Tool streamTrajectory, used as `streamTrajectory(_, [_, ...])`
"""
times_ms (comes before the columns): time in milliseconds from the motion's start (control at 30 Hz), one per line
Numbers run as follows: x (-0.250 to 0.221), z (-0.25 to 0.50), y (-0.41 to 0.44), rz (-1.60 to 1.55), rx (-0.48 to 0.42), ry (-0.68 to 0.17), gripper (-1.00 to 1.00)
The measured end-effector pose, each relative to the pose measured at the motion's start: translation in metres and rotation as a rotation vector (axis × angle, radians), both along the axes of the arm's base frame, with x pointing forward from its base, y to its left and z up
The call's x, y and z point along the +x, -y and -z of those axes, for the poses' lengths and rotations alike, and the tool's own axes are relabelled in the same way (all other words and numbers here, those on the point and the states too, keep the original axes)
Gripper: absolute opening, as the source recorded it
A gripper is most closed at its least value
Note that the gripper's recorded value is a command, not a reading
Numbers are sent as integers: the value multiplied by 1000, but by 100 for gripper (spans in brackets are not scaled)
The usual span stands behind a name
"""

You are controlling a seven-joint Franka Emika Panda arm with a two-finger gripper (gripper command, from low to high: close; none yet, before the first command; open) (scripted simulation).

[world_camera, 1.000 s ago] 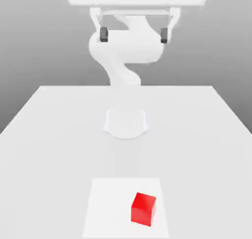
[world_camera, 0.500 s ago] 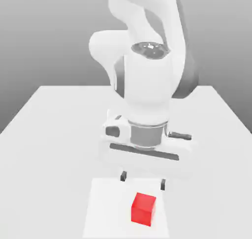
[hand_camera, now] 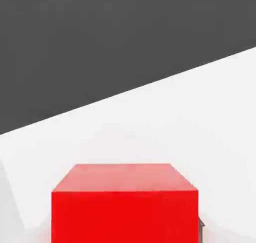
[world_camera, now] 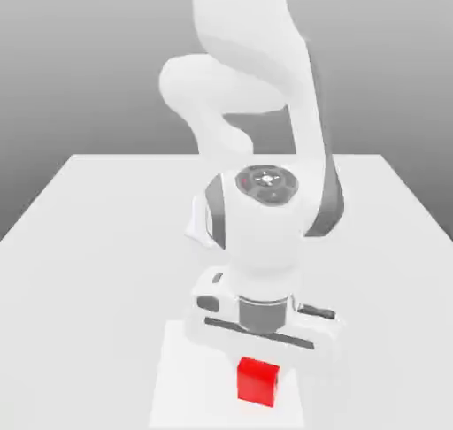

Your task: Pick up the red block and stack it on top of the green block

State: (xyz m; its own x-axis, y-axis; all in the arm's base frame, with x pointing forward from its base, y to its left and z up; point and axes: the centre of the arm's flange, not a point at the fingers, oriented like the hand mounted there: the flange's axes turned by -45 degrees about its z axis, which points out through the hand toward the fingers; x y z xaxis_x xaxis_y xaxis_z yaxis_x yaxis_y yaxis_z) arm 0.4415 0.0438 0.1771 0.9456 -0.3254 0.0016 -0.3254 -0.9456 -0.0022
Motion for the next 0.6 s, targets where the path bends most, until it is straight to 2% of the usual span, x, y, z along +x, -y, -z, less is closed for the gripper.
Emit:
streamTrajectory(133, [15, -33, 27, 65, 3, -2, -100])
streamTrajectory(367, [63, -50, 191, 396, 16, -5, -100])
streamTrajectory(600, [50, -59, 366, 695, 6, -1, -100])
